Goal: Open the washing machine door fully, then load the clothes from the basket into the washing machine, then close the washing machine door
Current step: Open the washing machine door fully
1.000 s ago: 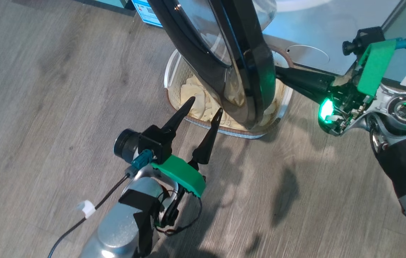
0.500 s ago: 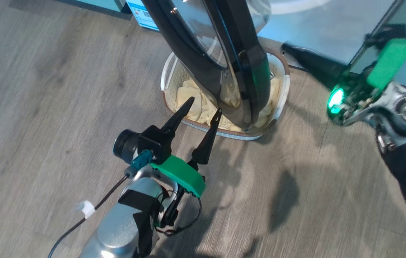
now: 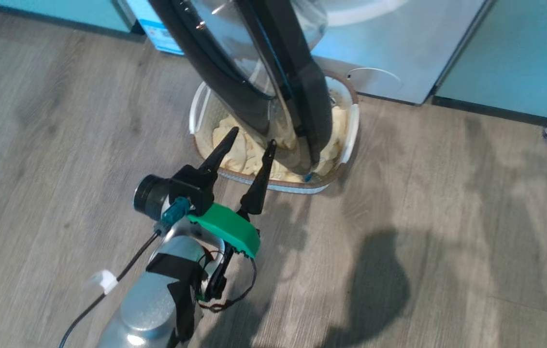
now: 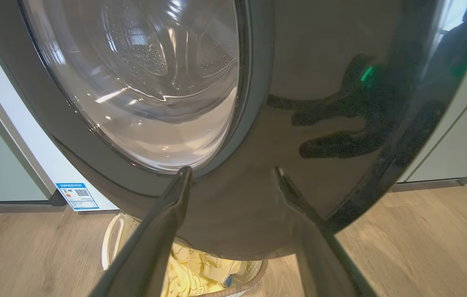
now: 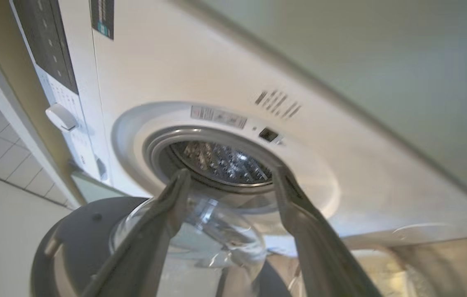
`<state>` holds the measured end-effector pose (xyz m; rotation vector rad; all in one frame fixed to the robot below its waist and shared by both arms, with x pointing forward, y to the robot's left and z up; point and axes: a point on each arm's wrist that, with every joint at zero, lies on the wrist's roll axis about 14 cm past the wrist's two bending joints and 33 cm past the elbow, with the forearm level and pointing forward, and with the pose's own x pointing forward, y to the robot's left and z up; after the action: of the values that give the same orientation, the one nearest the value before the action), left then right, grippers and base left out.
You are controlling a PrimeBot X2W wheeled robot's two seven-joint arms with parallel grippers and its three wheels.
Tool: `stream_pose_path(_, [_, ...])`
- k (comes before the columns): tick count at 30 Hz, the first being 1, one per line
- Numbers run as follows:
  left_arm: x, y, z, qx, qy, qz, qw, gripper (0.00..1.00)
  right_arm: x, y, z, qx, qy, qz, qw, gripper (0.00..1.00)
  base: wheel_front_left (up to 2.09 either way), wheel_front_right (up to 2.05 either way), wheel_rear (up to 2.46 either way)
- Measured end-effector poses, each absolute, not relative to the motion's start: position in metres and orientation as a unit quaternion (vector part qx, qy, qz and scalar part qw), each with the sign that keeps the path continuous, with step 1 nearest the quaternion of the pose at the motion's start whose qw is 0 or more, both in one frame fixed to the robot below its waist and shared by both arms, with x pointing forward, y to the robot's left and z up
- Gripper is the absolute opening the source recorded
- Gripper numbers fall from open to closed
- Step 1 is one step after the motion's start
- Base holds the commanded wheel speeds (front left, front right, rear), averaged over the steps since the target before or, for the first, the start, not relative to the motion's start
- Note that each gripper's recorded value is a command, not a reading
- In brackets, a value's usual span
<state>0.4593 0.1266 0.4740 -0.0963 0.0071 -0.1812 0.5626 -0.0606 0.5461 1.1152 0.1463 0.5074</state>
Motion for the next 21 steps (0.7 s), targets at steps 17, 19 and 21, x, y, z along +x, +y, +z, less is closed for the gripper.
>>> stream_pose_path(17, [0.444,0.123,0.476,-0.047,0.006,-0.099,0.994,1.00,0.490,-0.173,0.521,0.132,-0.055,0.103,0.984,1.00,0.00,0.00,0.00])
stream_pose_path(19, [0.439,0.125,0.475,-0.048,0.009,-0.095,0.994,1.00,0.470,-0.173,0.510,0.118,-0.043,0.094,0.988,1.00,0.00,0.00,0.00])
stream_pose_path(21, [0.436,0.129,0.475,-0.047,0.009,-0.090,0.995,1.00,0.452,-0.178,0.499,0.106,-0.029,0.082,0.991,1.00,0.00,0.00,0.00])
